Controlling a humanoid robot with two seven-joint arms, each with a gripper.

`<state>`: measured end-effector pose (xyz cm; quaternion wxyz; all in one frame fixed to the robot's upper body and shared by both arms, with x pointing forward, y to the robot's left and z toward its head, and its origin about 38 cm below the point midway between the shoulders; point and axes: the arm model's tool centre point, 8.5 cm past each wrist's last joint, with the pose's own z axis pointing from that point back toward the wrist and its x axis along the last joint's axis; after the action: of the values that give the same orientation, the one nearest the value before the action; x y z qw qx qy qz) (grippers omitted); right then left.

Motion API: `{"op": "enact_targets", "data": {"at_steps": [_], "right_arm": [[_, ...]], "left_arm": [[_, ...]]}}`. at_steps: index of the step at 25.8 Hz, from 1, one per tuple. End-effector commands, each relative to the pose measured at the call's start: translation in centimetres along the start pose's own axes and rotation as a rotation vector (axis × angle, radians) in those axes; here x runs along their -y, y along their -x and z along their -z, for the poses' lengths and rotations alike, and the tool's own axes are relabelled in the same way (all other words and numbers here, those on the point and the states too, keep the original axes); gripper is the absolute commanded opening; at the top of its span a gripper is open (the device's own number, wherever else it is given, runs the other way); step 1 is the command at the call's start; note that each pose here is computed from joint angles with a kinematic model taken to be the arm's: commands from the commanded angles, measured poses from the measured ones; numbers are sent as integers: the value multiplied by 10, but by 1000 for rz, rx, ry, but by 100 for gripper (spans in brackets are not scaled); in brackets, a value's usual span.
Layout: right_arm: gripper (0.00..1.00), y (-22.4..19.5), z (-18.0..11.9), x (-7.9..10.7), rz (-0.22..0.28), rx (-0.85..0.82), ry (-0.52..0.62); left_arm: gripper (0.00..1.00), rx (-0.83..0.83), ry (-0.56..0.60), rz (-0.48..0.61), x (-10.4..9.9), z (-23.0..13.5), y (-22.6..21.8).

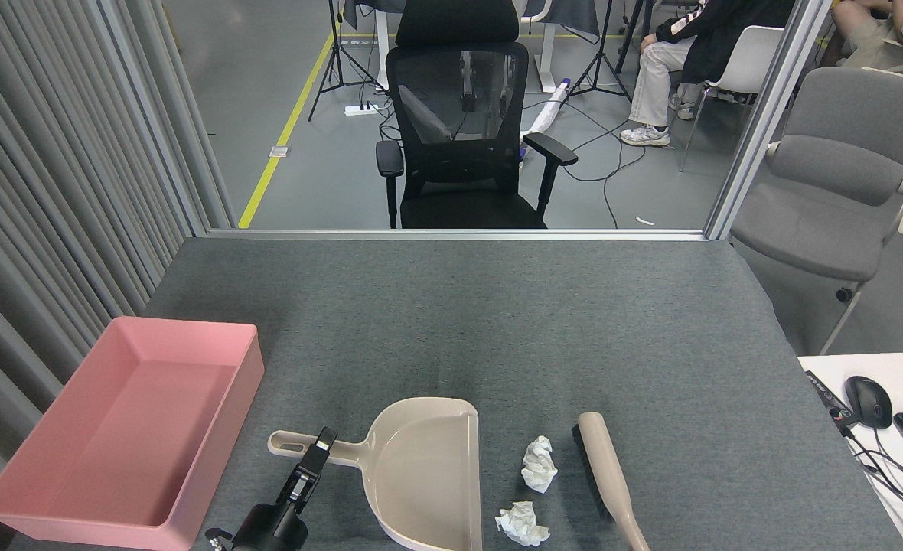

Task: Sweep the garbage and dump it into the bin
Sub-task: 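Sweep the white paper balls into the dustpan with the right gripper's brush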

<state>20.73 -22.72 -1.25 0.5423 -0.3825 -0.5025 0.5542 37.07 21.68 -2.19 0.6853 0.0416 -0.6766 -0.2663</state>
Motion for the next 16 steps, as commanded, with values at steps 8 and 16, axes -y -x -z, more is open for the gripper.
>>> {"op": "enact_targets", "data": {"at_steps": [8, 16], "right_arm": [[0, -69, 7, -16, 46, 95, -41], [0, -140, 25, -1, 96, 164, 14]], "left_arm": [[18, 4, 4, 0, 1, 0, -1], [18, 9, 3, 3, 0, 0, -2]]}}
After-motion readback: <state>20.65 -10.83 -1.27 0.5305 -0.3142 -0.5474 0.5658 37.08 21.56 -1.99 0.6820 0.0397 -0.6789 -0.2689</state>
